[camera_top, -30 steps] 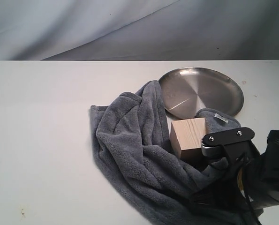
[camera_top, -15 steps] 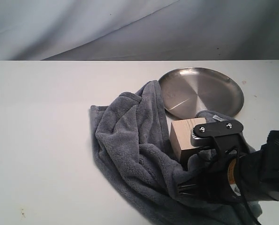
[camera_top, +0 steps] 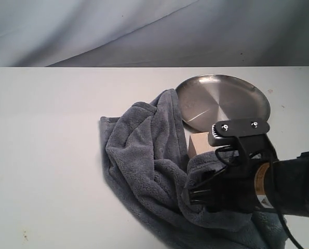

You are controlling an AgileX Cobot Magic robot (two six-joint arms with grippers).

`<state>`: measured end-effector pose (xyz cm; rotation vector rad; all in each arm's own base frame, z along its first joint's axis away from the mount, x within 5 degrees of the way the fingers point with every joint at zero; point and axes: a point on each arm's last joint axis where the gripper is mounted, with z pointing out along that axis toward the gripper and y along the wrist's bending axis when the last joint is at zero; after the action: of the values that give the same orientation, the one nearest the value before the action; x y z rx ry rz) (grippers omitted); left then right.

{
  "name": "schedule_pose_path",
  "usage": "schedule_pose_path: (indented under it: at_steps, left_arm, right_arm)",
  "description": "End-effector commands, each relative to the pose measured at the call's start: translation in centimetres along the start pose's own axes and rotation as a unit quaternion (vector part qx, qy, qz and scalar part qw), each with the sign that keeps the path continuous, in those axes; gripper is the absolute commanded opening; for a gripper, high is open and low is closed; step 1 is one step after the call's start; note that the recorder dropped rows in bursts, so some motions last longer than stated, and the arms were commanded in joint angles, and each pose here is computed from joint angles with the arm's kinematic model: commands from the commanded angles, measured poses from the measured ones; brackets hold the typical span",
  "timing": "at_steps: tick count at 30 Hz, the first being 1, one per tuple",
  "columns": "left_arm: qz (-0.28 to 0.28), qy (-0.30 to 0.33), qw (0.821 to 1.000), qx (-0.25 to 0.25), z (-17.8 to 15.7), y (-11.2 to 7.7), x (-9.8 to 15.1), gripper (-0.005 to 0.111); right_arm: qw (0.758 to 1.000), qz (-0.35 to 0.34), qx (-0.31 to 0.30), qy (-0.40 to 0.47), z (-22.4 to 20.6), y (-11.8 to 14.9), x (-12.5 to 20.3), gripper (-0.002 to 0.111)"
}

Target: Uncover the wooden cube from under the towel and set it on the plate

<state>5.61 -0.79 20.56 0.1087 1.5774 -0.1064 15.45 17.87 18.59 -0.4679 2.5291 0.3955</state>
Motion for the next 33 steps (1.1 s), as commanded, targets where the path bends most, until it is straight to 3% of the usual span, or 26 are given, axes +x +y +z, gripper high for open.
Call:
schedule_pose_path:
  at_steps: [1, 5, 11, 15, 19, 25, 33]
  left_arm:
    - [-0.002, -0.005, 1.000, -0.001, 0.0, 0.0, 0.0, 0.000]
    - [-0.002, -0.005, 1.000, -0.001, 0.0, 0.0, 0.0, 0.000]
    - [-0.002, -0.005, 1.000, -0.001, 0.0, 0.0, 0.0, 0.000]
    - [-0.002, -0.005, 1.000, -0.001, 0.0, 0.0, 0.0, 0.000]
    - [-0.002, -0.005, 1.000, -0.001, 0.0, 0.0, 0.0, 0.000]
    - [-0.002, -0.005, 1.000, -0.001, 0.0, 0.0, 0.0, 0.000]
    - [-0.002, -0.005, 1.000, -0.001, 0.0, 0.0, 0.0, 0.000]
  right_arm:
    - [0.997, -0.037, -0.020, -0.058, -2.4, 0.0, -1.0, 0.056]
    - [0.993, -0.062, -0.013, -0.098, -4.5, -0.4, -1.5, 0.055]
    - [0.984, -0.058, 0.133, -0.102, -5.2, -3.1, -1.7, 0.055]
    - [0.981, -0.082, 0.132, -0.114, -4.4, -2.9, -2.1, 0.055]
    - [0.975, -0.061, 0.182, -0.114, -3.6, -3.5, -2.2, 0.055]
    - [0.981, -0.045, 0.145, -0.123, -1.3, -2.6, -2.3, 0.055]
    - [0.973, -0.048, 0.183, -0.130, 0.6, -3.0, -2.4, 0.055]
